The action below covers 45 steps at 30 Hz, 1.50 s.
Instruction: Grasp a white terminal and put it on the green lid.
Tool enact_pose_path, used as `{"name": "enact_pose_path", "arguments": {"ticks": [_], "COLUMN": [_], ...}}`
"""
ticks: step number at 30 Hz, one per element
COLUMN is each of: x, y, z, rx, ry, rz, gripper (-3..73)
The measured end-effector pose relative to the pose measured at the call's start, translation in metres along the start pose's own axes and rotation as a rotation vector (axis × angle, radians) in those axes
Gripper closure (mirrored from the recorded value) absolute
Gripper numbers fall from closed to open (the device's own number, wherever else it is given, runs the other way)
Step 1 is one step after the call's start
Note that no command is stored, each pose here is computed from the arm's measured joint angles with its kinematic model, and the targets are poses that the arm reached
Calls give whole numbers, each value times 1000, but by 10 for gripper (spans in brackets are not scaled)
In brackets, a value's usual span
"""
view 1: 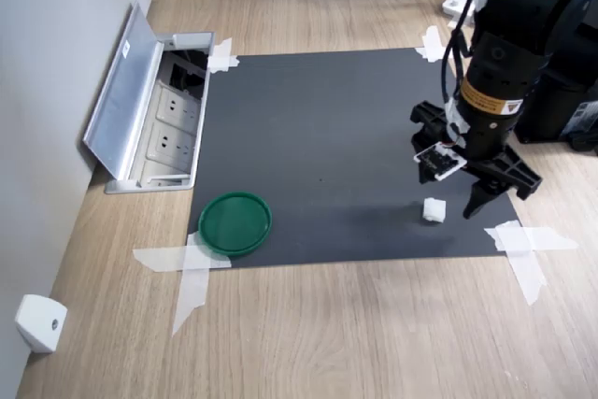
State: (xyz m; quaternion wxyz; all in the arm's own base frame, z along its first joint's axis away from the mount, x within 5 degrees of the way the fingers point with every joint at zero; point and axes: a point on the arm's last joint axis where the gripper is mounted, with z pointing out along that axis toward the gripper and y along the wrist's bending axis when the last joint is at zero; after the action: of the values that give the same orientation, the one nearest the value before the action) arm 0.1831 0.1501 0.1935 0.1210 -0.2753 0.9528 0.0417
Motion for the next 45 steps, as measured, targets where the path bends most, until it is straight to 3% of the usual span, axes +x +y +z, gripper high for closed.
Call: {"name": "enact_pose_path", "arguments": {"ticks": [18,23,31,40,45], "x": [-3,-5,-6,-11,-33], "y": [0,0,0,-1,-24], "z": [25,28,31,29,13], "rx": [21,21,22,30,43], "ry": [64,55,58,51,15], "rz": [-17,-20,-21,-40,3], "gripper": [10,79,323,323,323]}}
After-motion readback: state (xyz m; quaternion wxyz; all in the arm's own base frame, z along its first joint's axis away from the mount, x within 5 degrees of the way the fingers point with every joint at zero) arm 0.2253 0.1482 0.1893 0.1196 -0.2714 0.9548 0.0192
